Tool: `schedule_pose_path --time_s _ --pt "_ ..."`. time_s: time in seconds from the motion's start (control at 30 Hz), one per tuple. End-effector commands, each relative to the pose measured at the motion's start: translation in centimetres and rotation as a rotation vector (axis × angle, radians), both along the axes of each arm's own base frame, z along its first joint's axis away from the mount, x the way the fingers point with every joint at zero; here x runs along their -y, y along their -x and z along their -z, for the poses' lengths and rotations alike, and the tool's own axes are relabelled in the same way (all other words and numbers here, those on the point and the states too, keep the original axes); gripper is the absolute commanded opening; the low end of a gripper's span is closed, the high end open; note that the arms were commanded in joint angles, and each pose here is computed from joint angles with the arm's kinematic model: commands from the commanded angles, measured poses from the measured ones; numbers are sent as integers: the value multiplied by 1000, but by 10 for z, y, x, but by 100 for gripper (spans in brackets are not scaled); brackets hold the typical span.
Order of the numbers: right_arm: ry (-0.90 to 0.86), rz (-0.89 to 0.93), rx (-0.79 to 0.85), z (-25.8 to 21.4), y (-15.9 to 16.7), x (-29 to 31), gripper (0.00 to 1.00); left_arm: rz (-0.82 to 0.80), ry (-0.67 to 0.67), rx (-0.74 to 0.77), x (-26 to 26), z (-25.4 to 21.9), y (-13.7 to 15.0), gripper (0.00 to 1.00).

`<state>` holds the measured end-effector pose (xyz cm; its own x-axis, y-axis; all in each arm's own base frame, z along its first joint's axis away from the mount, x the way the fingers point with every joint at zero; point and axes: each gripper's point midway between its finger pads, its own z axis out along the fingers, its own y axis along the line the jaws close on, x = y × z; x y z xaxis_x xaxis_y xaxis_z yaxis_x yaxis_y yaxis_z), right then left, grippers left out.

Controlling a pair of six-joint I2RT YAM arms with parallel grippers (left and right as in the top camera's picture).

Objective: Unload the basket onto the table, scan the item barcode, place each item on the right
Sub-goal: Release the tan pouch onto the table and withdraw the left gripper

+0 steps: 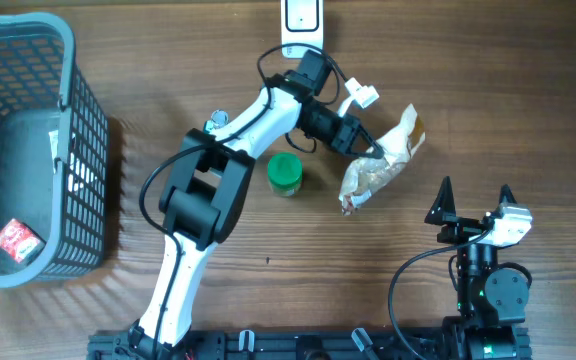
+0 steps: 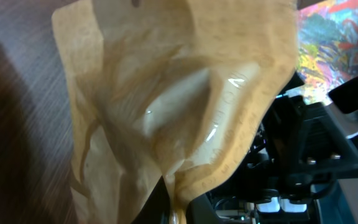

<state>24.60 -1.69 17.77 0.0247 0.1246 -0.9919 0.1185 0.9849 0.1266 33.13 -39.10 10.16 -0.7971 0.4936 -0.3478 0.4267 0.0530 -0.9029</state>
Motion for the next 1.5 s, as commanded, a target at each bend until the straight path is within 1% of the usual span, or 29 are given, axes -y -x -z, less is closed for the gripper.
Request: schedule_pose_path --time_s 0.0,0.2,0.23,0.27,0.3,0.33,0.37,0.4,0.43,0.53,0.67,0.83,1.03,1.1,1.23,1.4,1.47 --pt "17 -12 6 -2 0 -2 100 14 3 -1 6 9 3 4" --pt "17 -12 6 -2 0 -2 100 -14 -63 33 3 23 -4 4" --pt "17 -12 6 -2 0 -2 100 -21 -69 36 1 24 -6 18" --pt "17 -12 6 -2 0 -2 100 -23 -70 36 1 24 -8 36" --pt "17 -12 6 -2 0 -2 100 -25 -70 36 0 24 -8 42" --pt "17 -12 6 -2 0 -2 100 -26 -70 38 0 24 -9 51" --pt "17 -12 6 -2 0 -2 100 -28 -68 41 0 24 -10 62" --pt "17 -12 6 -2 0 -2 100 -28 -68 42 0 24 -10 71" --pt "17 -12 6 -2 0 -2 100 -29 -67 47 0 24 -11 100" --pt "17 -12 6 -2 0 -2 100 -37 -63 51 2 23 -14 100" --pt "17 -12 6 -2 0 -2 100 -104 -114 30 5 26 -28 100" --pt "17 -12 6 -2 0 -2 100 -205 -148 28 5 25 -55 100" --pt "17 -12 6 -2 0 -2 100 -365 -261 40 -11 30 -93 100" --pt "18 -12 6 -2 0 -2 100 -405 -279 55 -15 25 -103 100" --pt "17 -12 6 -2 0 -2 100 -433 -250 127 -12 -4 -116 100" --pt "17 -12 6 -2 0 -2 100 -441 -182 220 0 -56 -122 100" --pt "17 -12 6 -2 0 -2 100 -464 -176 268 2 -79 -124 100"
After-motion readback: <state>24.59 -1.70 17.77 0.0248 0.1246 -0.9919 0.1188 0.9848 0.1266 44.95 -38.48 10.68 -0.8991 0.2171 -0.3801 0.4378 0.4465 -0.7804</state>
